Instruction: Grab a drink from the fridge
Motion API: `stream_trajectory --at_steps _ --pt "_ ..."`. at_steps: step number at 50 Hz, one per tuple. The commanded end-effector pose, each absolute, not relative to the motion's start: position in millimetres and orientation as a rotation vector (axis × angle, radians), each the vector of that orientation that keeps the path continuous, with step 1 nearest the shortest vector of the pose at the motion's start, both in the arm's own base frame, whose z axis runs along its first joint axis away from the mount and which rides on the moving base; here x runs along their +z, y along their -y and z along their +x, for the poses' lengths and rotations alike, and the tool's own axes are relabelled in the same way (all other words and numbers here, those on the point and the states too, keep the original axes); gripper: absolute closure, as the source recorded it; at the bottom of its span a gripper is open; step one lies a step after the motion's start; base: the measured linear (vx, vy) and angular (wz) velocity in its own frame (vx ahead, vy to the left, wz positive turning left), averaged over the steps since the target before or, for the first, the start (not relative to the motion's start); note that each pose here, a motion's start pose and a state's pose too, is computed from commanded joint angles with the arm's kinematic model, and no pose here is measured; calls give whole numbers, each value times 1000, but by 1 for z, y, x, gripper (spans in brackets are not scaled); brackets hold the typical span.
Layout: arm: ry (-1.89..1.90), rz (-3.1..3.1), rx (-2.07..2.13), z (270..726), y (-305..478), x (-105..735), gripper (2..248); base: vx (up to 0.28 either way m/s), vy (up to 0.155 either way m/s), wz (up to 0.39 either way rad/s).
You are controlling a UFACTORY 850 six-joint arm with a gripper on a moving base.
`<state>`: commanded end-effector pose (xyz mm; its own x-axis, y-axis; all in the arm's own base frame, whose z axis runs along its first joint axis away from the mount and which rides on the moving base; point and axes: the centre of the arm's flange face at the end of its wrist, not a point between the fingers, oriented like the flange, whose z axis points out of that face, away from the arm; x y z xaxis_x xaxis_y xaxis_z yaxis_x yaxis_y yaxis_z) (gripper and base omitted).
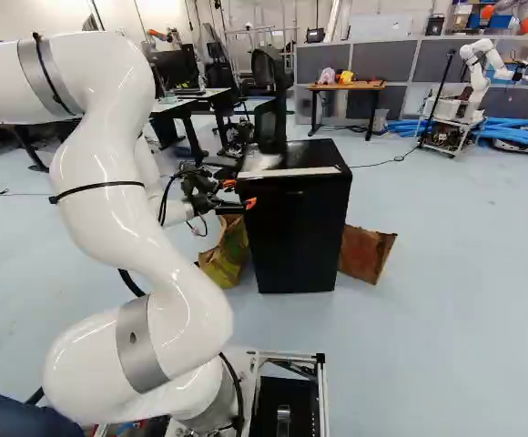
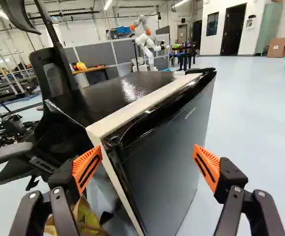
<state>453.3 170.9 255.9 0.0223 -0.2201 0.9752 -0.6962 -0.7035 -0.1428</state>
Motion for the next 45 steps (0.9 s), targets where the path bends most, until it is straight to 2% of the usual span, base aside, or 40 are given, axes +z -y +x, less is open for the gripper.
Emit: stream_trajectory --at_steps 45 --pt "963 1903 1708 461 -156 256 3 0 0 0"
